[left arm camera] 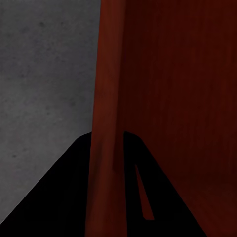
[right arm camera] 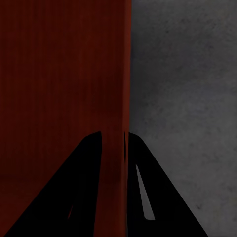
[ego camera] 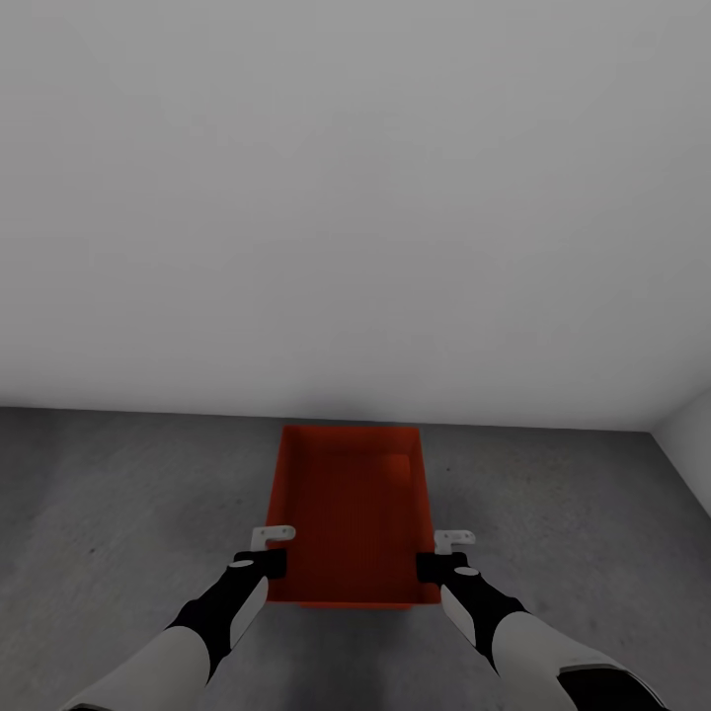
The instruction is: Move the two storage containers from the living room to the garage. In the garage, place one container on the floor and stack the other container on top of it (either order is fine).
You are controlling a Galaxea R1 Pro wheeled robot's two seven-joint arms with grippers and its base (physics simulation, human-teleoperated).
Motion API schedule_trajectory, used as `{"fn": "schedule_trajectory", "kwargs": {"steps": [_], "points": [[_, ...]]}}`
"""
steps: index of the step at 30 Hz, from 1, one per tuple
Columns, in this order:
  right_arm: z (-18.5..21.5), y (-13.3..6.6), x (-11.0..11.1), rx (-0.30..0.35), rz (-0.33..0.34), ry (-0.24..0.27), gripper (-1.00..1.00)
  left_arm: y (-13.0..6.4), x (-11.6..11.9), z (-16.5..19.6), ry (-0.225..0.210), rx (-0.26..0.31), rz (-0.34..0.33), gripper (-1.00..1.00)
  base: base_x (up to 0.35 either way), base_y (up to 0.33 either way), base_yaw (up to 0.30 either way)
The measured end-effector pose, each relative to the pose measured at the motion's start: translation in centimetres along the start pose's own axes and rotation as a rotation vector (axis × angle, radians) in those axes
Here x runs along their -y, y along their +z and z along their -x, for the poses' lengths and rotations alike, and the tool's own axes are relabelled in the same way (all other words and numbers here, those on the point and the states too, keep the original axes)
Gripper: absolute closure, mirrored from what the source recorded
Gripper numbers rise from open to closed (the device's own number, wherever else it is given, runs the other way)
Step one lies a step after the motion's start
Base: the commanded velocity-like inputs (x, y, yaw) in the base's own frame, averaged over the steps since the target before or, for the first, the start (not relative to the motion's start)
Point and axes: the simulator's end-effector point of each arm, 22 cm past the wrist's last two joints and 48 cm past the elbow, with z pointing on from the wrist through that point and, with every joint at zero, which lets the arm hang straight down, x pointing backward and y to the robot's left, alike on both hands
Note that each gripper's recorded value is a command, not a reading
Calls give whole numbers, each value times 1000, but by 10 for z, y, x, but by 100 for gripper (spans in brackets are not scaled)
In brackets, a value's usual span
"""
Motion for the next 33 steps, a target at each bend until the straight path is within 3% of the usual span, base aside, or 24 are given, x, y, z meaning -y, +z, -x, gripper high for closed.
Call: {"fn": "schedule_trajectory", "kwargs": {"steps": [33], "points": [[-6,34,1,-2,-1,-2,100,34,2,-6,-1,-2,1,100,0,0,0]]}}
